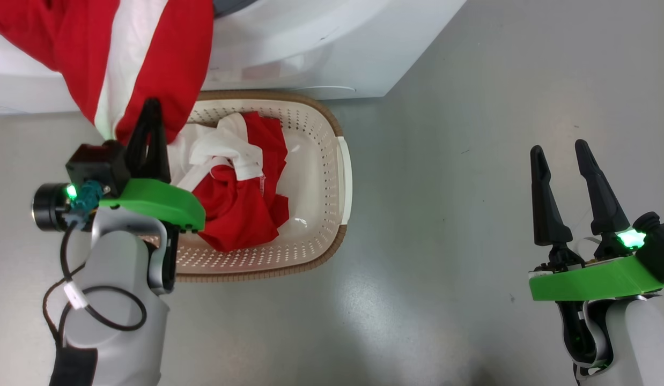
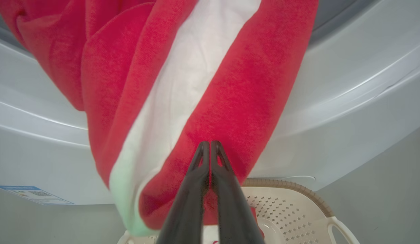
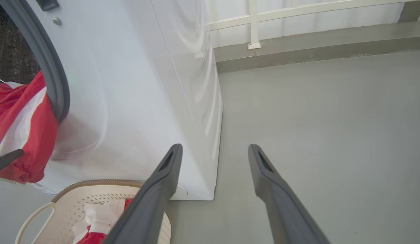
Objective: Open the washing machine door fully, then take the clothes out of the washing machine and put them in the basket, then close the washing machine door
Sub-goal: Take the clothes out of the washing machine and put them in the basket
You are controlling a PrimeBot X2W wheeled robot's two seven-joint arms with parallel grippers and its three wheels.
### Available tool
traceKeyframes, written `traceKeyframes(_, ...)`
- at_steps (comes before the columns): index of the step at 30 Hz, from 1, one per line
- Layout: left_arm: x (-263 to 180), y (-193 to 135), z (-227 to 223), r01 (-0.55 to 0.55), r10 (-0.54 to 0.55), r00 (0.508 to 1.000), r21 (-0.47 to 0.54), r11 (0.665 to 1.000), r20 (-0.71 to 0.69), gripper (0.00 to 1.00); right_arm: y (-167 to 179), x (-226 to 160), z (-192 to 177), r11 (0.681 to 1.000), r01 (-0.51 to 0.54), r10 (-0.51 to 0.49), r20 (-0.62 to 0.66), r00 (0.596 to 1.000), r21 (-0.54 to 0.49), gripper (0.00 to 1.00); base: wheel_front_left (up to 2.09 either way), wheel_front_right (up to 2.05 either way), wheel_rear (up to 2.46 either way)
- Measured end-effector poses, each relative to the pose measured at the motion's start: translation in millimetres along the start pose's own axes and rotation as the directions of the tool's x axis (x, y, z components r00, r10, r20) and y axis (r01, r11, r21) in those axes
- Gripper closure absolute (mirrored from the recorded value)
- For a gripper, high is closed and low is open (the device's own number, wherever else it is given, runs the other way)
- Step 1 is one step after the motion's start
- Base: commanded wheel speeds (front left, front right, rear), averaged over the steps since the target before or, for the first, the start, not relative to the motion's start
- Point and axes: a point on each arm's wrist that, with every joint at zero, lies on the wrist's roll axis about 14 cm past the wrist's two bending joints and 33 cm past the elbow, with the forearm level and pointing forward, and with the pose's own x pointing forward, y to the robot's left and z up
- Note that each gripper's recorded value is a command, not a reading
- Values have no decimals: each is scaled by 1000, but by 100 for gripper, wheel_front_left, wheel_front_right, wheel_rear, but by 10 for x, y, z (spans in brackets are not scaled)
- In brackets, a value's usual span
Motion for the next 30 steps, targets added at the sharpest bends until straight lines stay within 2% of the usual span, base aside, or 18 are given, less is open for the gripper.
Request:
traceKeyframes(3,10,8,-17,-3,3,1000,-4,1000,-6,2,-6,1,-4,1000,2,-2,-1,1000,0,0,0,0,0)
traceKeyframes(4,8,9,-25,0,-1,1000,-7,1000,-8,0,-7,1,-5,1000,2,-2,-1,1000,0,0,0,0,0)
traceKeyframes(10,-1,36,22,0,0,1000,-1,1000,4,0,6,11,-2,1000,-1,1,1,1000,2,0,0,0,0)
traceKeyframes(15,-20,41,223,2,-3,998,5,1000,65,0,40,20,18,1000,-10,10,7,1000,6,0,0,0,0)
traceKeyframes(30,-547,203,371,-53,49,988,23,998,144,0,130,15,103,999,-34,34,28,999,3,0,0,0,0)
